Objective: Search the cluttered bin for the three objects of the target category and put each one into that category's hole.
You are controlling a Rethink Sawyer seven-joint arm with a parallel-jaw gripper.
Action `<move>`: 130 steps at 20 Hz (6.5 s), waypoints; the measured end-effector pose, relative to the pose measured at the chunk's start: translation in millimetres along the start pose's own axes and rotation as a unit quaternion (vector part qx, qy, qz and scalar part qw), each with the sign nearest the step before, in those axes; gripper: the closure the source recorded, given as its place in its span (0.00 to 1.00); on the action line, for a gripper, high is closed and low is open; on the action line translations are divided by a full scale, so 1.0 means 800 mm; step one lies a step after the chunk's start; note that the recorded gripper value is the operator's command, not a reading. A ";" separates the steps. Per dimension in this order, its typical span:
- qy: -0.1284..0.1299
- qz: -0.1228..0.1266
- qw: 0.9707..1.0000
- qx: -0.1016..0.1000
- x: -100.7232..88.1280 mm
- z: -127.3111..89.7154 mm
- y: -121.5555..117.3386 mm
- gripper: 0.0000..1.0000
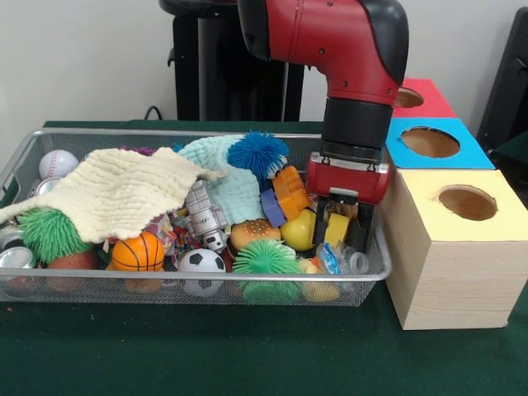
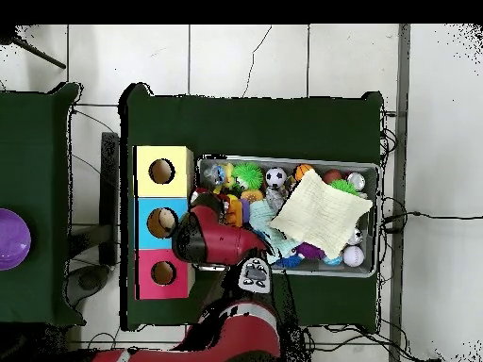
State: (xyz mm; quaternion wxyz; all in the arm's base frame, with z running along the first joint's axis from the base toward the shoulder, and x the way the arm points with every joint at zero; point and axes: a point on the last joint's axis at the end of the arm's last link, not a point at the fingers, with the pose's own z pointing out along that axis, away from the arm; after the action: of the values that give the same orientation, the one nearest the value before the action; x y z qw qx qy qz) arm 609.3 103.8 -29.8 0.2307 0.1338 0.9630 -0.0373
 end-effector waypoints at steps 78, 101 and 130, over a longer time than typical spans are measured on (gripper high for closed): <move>-0.005 0.054 0.996 -0.068 -0.035 0.025 -0.028 0.00; 0.014 0.047 0.997 -0.063 -0.041 0.018 -0.026 1.00; 0.078 -0.037 0.996 -0.026 -0.049 -0.085 0.052 1.00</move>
State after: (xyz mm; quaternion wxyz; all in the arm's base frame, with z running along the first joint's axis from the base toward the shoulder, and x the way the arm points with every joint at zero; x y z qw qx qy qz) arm 624.9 143.2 48.6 0.1563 0.0951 0.9831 -0.0102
